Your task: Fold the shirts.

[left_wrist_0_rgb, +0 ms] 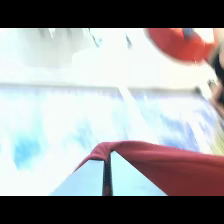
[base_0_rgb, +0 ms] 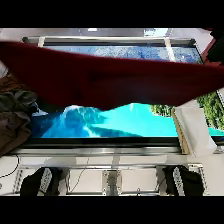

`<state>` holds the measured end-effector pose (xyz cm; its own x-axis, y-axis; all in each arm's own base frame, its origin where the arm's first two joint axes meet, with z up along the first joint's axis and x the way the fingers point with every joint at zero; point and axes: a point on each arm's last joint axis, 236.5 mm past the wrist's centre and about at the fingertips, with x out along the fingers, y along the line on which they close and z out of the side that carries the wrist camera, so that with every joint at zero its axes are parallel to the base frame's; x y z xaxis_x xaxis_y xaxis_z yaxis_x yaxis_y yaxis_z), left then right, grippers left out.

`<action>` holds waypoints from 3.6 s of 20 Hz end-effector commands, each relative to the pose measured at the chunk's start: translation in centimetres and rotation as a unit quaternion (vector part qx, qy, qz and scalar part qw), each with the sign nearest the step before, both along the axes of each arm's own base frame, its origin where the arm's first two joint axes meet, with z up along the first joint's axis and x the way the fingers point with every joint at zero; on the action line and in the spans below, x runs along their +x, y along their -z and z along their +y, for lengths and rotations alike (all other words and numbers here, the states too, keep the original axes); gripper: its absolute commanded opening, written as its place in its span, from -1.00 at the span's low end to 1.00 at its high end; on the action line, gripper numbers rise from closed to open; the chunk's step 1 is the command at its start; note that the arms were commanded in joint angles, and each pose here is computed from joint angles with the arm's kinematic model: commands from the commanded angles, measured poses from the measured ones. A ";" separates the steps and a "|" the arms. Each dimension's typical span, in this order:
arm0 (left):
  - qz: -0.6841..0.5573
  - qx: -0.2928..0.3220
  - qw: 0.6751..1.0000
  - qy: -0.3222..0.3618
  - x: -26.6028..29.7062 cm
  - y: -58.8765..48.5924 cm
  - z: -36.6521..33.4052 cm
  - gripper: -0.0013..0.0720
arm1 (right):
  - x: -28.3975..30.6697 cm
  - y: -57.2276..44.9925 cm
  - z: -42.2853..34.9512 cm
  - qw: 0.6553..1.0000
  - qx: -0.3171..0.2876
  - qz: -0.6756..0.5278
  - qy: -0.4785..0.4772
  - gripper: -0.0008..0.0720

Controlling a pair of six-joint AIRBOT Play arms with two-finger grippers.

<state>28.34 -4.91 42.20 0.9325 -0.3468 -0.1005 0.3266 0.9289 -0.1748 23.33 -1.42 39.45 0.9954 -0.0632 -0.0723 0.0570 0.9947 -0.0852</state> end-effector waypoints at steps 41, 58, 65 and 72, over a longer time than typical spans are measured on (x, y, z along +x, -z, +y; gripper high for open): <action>0.299 -0.035 0.909 -0.289 3.0 23.4 20.9 0.34 | 20.0 24.9 -3.8 0.912 0.167 0.368 -0.071 0.25; 0.630 -0.351 0.680 -0.130 -7.2 51.7 6.5 0.34 | 18.9 26.2 -2.2 0.900 0.180 0.386 -0.099 0.25; 0.635 -0.314 0.691 -0.144 -7.0 52.9 7.0 0.34 | 19.1 25.7 -1.5 0.898 0.196 0.378 -0.110 0.25; 0.644 -0.272 0.701 -0.142 -5.4 54.5 4.9 0.28 | 19.1 25.4 -0.8 0.896 0.208 0.374 -0.120 0.25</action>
<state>22.40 0.02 -11.24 0.2402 -0.5187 -0.8205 -0.6127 0.5746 -0.5426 42.50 -2.51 13.94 0.6403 0.3221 -0.6974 -0.0774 0.9303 0.3586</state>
